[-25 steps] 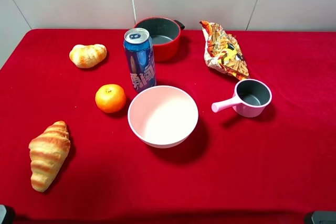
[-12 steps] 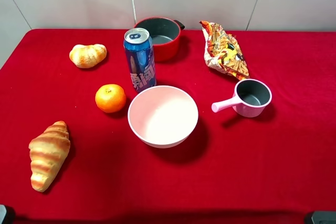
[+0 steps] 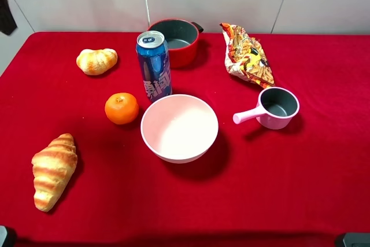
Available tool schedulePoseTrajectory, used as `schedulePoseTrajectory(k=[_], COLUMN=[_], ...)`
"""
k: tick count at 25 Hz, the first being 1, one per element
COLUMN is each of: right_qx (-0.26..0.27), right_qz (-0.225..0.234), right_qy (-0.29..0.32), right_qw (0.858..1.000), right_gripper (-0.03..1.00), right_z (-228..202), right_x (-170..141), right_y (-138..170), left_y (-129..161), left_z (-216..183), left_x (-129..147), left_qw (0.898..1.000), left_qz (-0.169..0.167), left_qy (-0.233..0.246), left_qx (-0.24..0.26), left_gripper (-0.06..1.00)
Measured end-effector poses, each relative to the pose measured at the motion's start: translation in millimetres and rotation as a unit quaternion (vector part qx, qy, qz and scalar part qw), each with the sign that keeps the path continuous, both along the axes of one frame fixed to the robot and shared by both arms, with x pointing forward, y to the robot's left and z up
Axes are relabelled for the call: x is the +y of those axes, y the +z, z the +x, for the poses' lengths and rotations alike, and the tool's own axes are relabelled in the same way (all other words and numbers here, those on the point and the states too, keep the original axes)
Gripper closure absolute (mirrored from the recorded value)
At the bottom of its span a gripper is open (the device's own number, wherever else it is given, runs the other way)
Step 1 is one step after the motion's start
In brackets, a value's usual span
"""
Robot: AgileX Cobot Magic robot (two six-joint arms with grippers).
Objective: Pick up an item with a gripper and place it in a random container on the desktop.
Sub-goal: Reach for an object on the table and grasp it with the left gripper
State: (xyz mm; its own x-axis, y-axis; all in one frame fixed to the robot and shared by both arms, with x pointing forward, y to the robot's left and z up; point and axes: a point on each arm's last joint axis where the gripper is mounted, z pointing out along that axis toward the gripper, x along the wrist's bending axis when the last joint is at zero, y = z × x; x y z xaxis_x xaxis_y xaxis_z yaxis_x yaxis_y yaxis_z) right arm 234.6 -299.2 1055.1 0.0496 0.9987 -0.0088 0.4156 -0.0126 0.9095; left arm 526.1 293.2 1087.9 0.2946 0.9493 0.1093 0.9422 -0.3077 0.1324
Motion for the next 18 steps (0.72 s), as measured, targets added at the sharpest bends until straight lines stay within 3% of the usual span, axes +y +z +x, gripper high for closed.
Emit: schedulePoseTrajectory(k=[18], right_qx=[0.000], right_qz=[0.000], right_qy=[0.000], right_qw=[1.000], right_gripper=[0.27], right_z=[0], right_x=[0], right_y=[0], left_y=[-63], left_z=[89], left_x=[-11], left_qw=[0.993], left_qz=[0.008], left_qy=[-0.093], left_qx=[0.072], left_gripper=[-0.02])
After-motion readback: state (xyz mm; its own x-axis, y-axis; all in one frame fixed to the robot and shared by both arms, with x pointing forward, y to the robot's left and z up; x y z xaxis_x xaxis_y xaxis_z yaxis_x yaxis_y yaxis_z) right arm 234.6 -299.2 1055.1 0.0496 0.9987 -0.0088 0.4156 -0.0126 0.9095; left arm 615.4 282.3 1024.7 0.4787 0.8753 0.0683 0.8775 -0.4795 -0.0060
